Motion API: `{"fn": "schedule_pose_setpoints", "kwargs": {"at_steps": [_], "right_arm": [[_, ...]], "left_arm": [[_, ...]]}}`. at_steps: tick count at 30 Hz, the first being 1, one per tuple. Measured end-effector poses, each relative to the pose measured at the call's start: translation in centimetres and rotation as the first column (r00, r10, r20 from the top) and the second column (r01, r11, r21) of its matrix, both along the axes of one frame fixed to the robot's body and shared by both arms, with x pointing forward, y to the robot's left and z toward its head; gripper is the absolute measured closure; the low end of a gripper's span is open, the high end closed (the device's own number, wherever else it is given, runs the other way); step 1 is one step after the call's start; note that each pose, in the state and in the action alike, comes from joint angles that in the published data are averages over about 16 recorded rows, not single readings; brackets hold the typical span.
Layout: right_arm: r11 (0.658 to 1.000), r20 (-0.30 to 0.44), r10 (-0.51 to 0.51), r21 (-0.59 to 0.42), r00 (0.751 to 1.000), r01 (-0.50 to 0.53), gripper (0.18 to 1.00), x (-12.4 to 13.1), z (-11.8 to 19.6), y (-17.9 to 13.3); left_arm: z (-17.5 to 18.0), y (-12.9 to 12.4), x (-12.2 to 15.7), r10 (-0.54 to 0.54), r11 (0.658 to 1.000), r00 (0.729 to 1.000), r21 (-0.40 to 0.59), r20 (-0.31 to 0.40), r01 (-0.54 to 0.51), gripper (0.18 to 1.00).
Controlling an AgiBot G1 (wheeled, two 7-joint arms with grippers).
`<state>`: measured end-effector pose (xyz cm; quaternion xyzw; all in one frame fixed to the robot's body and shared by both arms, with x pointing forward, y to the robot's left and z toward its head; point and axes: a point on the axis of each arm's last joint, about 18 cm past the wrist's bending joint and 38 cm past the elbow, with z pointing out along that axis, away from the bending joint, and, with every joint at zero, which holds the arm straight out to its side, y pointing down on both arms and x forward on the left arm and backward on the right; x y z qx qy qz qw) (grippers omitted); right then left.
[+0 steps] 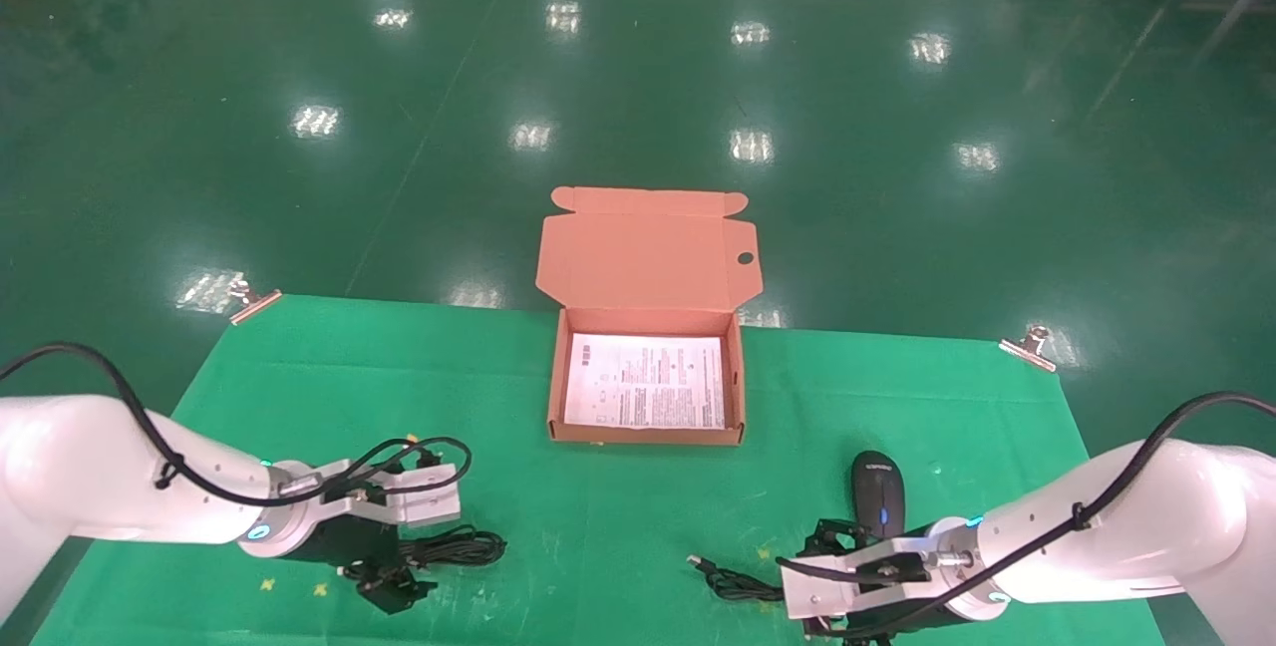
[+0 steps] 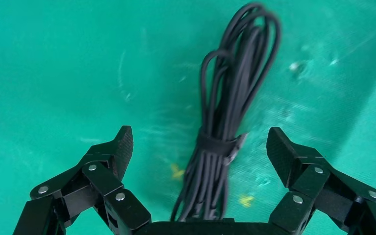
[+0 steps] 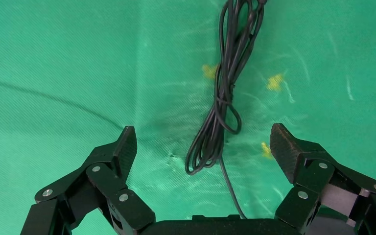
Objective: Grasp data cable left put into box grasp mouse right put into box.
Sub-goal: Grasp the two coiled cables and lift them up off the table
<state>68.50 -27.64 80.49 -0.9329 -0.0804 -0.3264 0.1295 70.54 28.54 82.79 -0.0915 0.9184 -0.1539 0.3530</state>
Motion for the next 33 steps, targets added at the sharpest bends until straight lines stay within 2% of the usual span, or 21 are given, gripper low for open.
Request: {"fn": "schedule_pose_setpoints", "kwargs": {"at_steps": [7,13,18,25,33], "right_arm": [[1.000,-0.002,-0.006,0.001,1.000,0.006,0.194,0.19,-0.13,-0.06],[1.000,-0.001,-0.004,0.001,1.000,0.004,0.236,0.17,-0.08,-0.04],[1.000,0.000,-0.003,0.001,1.000,0.003,0.291,0.13,-0.03,-0.04],[1.000,0.000,-0.002,0.000,1.000,0.002,0.420,0.10,0.02,-0.04],[1.000,0.001,-0.001,0.000,1.000,0.001,0.612,0.08,0.04,-0.03]], "left_arm": [[-0.23,0.23,0.19,0.004,1.000,1.000,0.010,0.006,-0.005,0.201],[-0.22,0.21,0.16,0.004,1.000,1.000,0.010,0.006,-0.004,0.242],[-0.16,0.15,0.11,0.002,1.000,1.000,0.008,0.004,-0.002,0.308],[-0.11,0.09,0.07,0.001,1.000,1.000,0.006,0.003,-0.001,0.429],[-0.07,0.06,0.04,0.000,1.000,1.000,0.005,0.003,0.000,0.622]]}}
